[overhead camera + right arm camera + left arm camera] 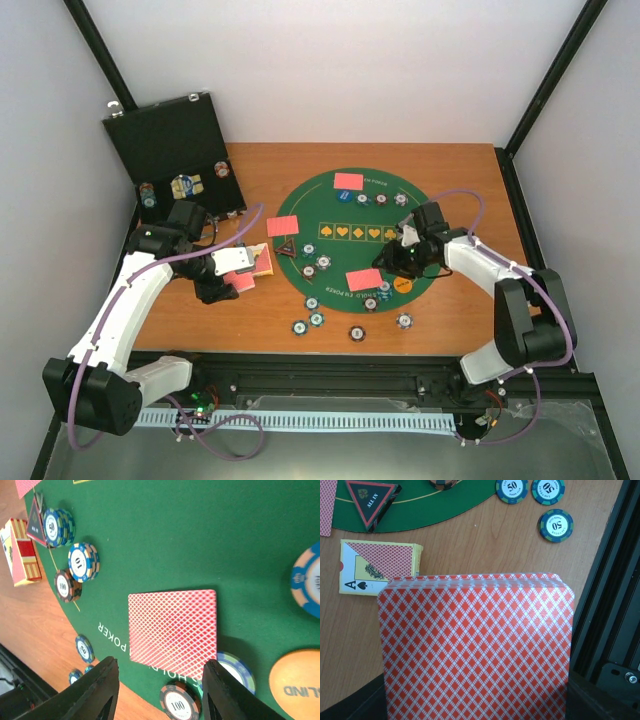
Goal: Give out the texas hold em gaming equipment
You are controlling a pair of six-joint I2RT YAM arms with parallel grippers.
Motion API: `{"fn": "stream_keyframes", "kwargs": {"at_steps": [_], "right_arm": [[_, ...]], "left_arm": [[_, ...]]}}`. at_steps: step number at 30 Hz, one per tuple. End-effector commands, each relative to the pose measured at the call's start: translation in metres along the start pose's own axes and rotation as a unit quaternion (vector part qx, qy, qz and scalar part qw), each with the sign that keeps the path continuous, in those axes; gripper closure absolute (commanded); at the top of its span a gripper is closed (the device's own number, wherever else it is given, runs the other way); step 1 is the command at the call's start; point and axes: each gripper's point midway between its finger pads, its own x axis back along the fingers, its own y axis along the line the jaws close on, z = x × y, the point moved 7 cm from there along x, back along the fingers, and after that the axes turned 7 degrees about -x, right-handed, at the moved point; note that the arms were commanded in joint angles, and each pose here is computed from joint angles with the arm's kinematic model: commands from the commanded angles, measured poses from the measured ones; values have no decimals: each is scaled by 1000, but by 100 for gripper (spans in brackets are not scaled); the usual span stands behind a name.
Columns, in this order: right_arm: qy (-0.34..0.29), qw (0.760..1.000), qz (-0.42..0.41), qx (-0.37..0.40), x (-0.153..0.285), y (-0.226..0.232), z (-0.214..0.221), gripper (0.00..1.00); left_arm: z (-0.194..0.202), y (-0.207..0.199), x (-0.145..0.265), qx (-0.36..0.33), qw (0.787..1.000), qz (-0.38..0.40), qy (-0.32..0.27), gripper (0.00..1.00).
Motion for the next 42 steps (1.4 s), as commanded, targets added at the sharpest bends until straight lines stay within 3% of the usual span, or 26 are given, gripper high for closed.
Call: {"fn": "stream_keyframes", "kwargs": {"at_steps": [1, 12, 19, 27, 42], "right_arm": [[-31, 999, 30, 4, 15, 1, -5, 52], [-7, 998, 34, 45, -9, 30, 17, 52], [-17, 990, -127, 62, 20, 98, 43, 41], [-10, 974, -201, 109, 37, 165, 60, 36], [88, 941, -290, 153, -29, 242, 119, 32]], "left_arm": [[-7, 0, 10, -20, 1000, -13, -14, 69], [-6, -1, 10, -19, 1000, -13, -15, 69], [-6, -1, 8, -17, 1000, -12, -18, 69], [-8, -1, 9, -11, 1000, -9, -26, 69], [-14, 1, 14, -5, 999, -10, -41, 70]]}}
